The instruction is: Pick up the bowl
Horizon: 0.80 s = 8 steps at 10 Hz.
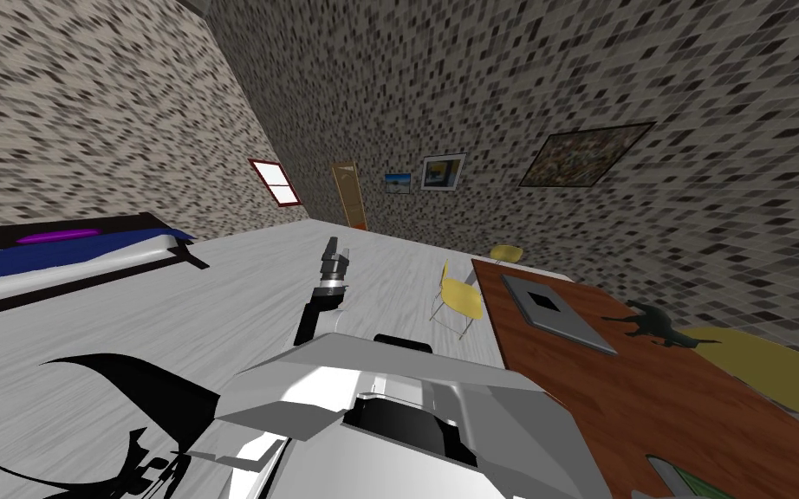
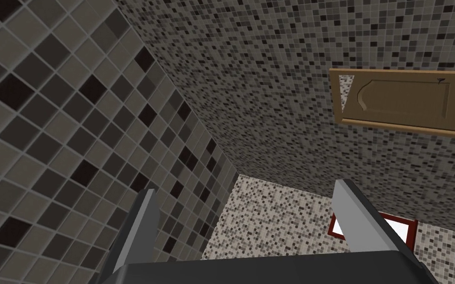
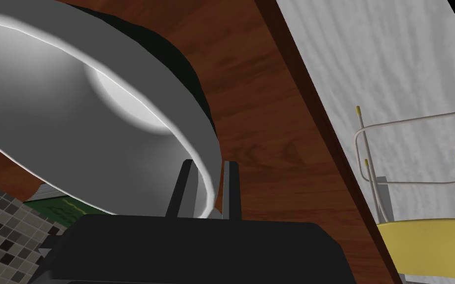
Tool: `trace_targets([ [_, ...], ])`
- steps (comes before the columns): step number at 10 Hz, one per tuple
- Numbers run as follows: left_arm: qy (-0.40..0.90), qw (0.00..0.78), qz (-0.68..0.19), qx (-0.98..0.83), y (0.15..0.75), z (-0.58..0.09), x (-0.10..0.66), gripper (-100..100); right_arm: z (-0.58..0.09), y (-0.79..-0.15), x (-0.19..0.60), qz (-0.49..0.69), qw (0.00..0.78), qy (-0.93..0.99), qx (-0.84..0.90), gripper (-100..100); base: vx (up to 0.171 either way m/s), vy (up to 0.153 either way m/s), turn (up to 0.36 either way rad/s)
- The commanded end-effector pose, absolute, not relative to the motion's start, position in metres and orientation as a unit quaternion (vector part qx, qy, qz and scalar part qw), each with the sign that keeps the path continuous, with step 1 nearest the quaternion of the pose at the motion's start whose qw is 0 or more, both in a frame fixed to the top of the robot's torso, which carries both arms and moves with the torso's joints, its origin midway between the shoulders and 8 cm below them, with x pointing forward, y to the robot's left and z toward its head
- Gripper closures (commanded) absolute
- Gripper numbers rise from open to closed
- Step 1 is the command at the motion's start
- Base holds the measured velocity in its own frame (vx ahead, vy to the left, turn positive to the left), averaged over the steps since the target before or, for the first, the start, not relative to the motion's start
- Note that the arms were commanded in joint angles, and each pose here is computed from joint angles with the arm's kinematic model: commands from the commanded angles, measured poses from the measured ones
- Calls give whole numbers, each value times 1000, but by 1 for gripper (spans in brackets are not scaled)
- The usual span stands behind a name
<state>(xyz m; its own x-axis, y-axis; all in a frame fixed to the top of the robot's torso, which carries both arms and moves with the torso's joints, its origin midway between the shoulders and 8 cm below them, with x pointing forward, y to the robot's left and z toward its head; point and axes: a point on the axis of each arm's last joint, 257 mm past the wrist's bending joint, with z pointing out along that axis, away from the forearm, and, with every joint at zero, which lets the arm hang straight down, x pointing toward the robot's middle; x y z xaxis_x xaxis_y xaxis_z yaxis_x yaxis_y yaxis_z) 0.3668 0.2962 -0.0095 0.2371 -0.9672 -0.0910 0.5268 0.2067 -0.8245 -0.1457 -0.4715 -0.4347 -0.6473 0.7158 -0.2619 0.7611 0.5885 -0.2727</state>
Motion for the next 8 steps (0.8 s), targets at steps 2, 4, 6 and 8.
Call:
trace_targets([
  [2, 321, 708, -528, -343, 296, -9, 367, 0, -435, -471, -146, -182, 62, 889, 415, 0, 0, 0, 0],
  [4, 321, 708, -528, -343, 296, -9, 367, 0, -425, -468, -145, -183, 60, 890, 414, 100, 16, -4, -38],
  [6, 321, 708, -528, -343, 296, -9, 367, 0, -417, -465, -144, -183, 58, 891, 412, 100, 17, 0, -22],
  [8, 321, 708, -528, -343, 296, -9, 367, 0, -418, -466, -144, -183, 59, 891, 412, 0, 3, 0, -2],
])
